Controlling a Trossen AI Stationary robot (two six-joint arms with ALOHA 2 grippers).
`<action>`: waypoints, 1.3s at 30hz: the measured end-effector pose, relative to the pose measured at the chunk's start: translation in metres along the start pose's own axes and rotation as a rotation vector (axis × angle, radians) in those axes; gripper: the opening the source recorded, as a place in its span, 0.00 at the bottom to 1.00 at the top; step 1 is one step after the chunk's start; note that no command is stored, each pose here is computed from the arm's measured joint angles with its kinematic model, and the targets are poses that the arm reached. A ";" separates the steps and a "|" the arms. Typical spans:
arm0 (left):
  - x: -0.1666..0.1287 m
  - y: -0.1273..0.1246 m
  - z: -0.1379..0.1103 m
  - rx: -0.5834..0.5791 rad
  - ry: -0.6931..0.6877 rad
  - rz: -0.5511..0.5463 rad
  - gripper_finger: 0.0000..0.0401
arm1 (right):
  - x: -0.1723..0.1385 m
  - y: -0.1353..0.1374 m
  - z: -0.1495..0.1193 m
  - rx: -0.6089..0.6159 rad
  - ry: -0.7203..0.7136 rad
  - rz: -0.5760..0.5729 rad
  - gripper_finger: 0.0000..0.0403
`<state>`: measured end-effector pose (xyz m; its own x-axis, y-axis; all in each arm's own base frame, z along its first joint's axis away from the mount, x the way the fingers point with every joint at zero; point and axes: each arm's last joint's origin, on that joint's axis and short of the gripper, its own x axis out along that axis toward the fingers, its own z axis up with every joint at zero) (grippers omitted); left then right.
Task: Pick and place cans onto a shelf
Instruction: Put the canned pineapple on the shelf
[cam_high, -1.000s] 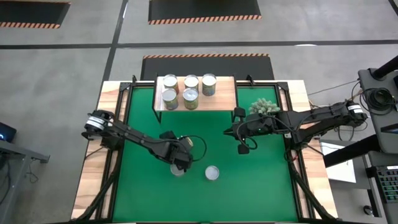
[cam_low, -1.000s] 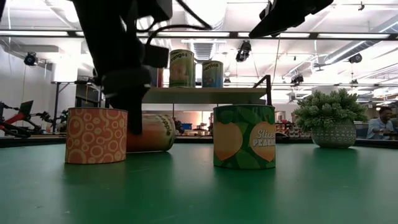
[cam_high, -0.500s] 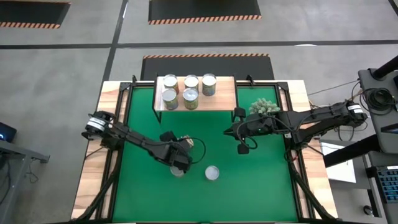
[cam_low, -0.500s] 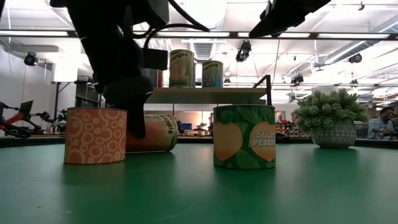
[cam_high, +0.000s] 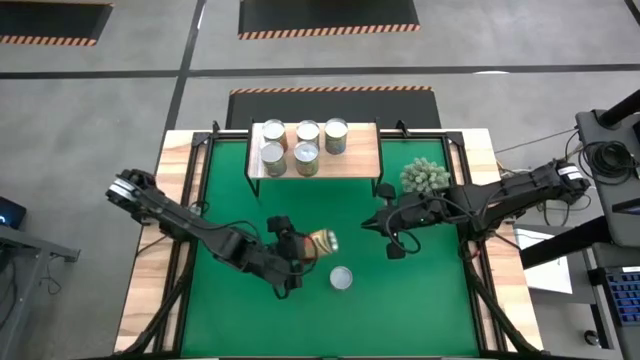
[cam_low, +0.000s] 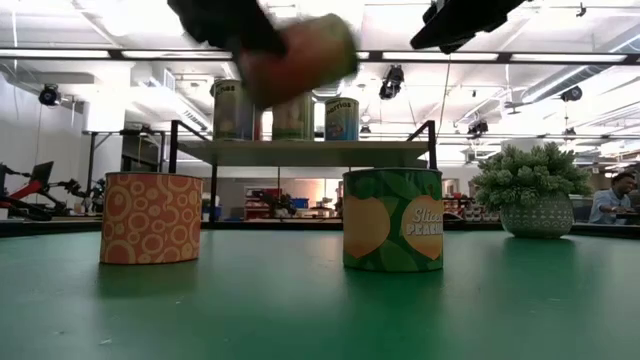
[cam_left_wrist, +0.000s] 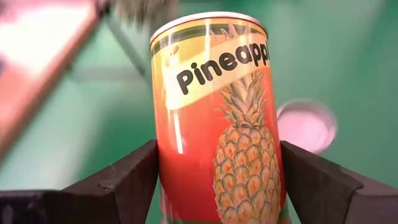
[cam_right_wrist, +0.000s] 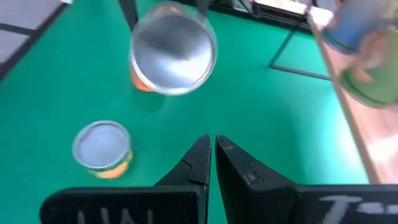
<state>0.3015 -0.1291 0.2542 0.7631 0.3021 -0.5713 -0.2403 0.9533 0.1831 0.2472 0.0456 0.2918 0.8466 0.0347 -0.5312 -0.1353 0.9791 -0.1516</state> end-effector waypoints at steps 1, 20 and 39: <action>-0.003 -0.002 0.004 0.036 -0.042 -0.008 0.70 | 0.000 0.003 0.000 -0.005 -0.005 0.010 0.03; -0.013 0.004 -0.003 0.172 -0.786 0.059 0.70 | 0.017 0.037 -0.049 -0.021 -0.414 -0.101 0.03; -0.001 0.002 0.006 0.110 -0.759 0.261 0.70 | 0.012 0.035 -0.054 0.028 -0.585 -0.116 0.03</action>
<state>0.3038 -0.1271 0.2599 0.8994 0.3928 0.1918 -0.4362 0.8348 0.3358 0.2247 0.0700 0.2355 0.9991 0.0238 0.0358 -0.0180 0.9878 -0.1548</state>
